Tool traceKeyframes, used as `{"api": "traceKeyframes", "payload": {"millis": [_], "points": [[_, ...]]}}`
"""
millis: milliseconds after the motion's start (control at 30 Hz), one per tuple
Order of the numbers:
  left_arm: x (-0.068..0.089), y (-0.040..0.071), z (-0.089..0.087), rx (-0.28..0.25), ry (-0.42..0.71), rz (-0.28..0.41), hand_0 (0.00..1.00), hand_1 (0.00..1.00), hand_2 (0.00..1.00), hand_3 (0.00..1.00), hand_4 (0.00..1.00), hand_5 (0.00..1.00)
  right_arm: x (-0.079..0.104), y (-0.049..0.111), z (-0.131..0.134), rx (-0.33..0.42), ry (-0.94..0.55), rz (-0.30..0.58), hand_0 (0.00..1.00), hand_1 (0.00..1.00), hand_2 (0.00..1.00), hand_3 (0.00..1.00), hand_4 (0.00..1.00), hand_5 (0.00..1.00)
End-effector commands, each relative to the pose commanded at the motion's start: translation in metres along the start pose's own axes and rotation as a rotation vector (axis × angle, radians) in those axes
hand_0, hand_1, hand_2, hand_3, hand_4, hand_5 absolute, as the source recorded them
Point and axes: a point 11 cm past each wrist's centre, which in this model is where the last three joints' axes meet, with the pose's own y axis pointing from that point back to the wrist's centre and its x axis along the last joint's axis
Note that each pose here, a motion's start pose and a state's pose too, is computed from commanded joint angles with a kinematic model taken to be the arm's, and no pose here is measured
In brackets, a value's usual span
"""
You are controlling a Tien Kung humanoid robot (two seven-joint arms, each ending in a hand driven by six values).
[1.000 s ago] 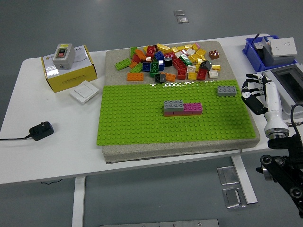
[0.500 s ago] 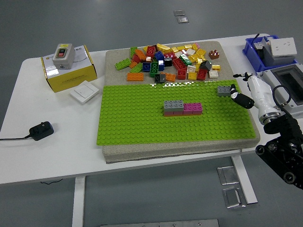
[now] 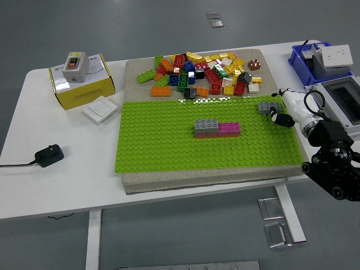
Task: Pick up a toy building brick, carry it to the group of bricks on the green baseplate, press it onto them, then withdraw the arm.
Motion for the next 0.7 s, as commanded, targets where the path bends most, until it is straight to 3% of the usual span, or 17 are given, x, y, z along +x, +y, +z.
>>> {"api": "traceKeyframes", "payload": {"millis": [667,700], "points": [[0.002,0.0,0.007,-0.012,-0.01,0.003,0.663,0.662,0.588,0.603,0.211,0.653,-0.008,-0.015,-0.002,-0.039,0.04,-0.069,0.767,0.833,0.923,0.826,0.518,0.359],[0.003,0.0,0.008,-0.012,-0.011,0.003,0.663,0.661,0.589,0.605,0.212,0.654,-0.007,-0.015,-0.002,-0.039,0.038,-0.068,0.767,0.831,0.917,0.767,0.515,0.358]]}}
